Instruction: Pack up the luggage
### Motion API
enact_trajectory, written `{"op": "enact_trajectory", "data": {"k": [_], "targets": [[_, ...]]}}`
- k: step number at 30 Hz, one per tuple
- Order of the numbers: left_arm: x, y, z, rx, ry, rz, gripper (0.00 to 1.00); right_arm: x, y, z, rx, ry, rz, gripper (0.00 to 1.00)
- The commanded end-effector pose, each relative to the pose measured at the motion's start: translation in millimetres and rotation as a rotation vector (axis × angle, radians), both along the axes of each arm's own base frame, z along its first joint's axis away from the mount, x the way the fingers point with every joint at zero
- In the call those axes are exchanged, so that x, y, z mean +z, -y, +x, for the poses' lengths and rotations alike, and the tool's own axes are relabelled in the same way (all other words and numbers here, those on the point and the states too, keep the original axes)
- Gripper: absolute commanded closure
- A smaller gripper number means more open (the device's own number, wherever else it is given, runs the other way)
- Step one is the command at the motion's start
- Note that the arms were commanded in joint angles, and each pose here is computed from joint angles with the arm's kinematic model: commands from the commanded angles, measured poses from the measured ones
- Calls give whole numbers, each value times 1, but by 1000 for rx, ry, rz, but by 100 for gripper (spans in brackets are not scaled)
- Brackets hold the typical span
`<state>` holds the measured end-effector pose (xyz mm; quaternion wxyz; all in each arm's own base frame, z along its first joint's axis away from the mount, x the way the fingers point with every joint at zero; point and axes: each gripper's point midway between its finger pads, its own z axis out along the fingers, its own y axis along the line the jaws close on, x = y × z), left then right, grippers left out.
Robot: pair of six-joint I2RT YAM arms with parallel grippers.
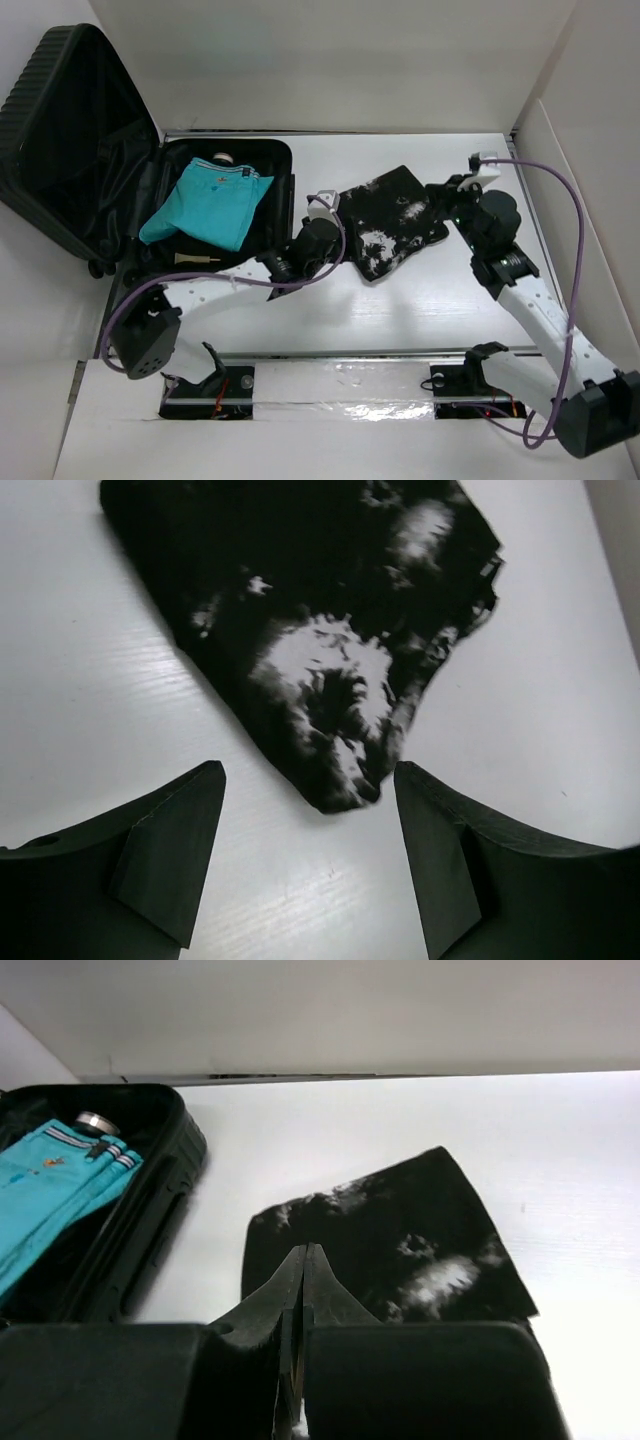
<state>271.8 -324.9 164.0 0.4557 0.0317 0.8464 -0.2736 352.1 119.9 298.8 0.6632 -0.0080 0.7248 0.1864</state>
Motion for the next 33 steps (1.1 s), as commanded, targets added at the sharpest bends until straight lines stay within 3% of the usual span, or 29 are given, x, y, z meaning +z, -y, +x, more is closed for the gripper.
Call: {"op": "enact_trajectory", "data": {"k": [1, 4, 5, 7, 12, 28, 33], "targets": [[13, 4, 31, 98, 33, -58, 34, -23, 22, -18, -37, -44, -83, 99], [-10, 15, 38, 113, -27, -27, 25, -17, 23, -29, 4, -3, -70, 85], [-16, 18, 39, 119, -46, -32, 25, -7, 20, -36, 36, 38, -55, 61], [-33, 21, 47, 141, -74, -7, 24, -4, 18, -42, 51, 71, -39, 28], [-70, 22, 63, 200, -141, 46, 23, 2, 20, -53, 54, 97, -16, 1], [-125, 25, 96, 329, -229, 72, 23, -2, 5, -62, 151, 129, 11, 5], [-139, 25, 103, 356, -243, 74, 29, -3, 1, -62, 164, 126, 11, 5]]}}
